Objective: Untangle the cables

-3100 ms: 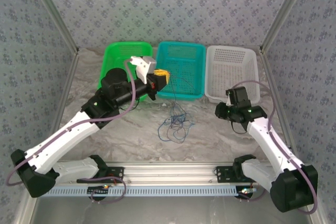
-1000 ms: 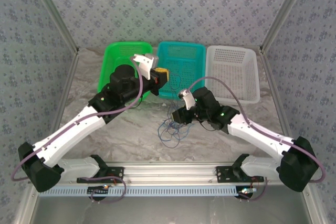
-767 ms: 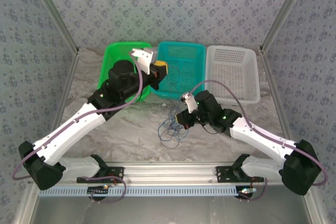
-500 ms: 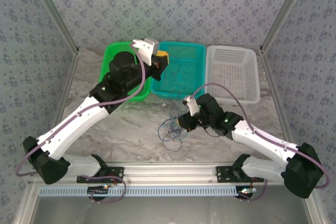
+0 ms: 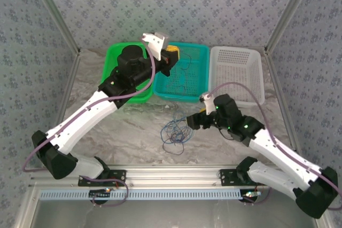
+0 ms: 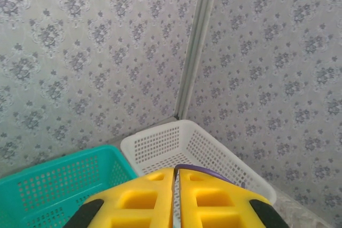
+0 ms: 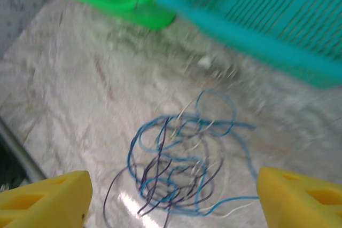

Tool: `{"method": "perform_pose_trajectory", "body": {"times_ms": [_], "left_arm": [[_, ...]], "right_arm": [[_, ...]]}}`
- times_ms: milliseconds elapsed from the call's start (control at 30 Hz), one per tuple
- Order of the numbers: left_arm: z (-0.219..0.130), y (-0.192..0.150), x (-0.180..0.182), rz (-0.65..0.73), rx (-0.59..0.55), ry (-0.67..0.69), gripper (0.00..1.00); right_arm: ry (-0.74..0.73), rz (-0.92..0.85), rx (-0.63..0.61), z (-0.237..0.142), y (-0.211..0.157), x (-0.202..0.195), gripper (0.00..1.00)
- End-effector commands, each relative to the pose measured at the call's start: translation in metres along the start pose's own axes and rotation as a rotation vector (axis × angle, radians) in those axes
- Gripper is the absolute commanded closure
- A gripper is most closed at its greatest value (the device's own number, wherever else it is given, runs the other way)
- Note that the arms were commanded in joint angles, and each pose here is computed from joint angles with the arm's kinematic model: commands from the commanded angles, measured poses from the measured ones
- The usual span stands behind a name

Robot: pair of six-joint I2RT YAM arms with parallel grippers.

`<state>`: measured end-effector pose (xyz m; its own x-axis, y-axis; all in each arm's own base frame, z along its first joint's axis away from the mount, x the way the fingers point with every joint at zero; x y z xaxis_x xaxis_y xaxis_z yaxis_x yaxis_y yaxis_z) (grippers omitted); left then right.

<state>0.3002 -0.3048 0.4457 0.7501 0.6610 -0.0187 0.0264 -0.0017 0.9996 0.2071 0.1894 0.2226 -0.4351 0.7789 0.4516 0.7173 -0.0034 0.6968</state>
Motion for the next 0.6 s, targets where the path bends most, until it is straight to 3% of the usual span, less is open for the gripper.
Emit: {"method": "perform_pose_trajectory", "body": {"times_ms": [0, 367, 567], "left_arm": [[-0.001, 0.010, -0.008, 0.009, -0.029, -0.061, 0.88], [-0.003, -0.004, -0.025, 0.021, 0.036, -0.152, 0.87], [-0.006, -0.018, -0.026, 0.037, 0.090, -0.151, 0.87]], "right_arm": [[-0.098, -0.034, -0.083, -0.018, 0.033, -0.015, 0.16], [0.039, -0.209, -0.193, -0.030, 0.124, 0.013, 0.10], [0.166, -0.238, -0.195, -0.037, 0.135, 0.037, 0.15]]}}
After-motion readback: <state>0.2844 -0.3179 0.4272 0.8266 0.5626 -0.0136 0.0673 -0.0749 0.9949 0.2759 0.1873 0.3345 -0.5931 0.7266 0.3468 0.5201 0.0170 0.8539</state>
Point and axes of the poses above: each hand's point on the last joint's axis, 136 mm out from that joint toward the fingers, its own z axis out along the fingers, its own x axis along the line the jaws close on, y = z × x, the point moved 3 cm from there along -z, back along the fingers, and after that the axes turned 10 degrees about z, right-handed, at the moved point
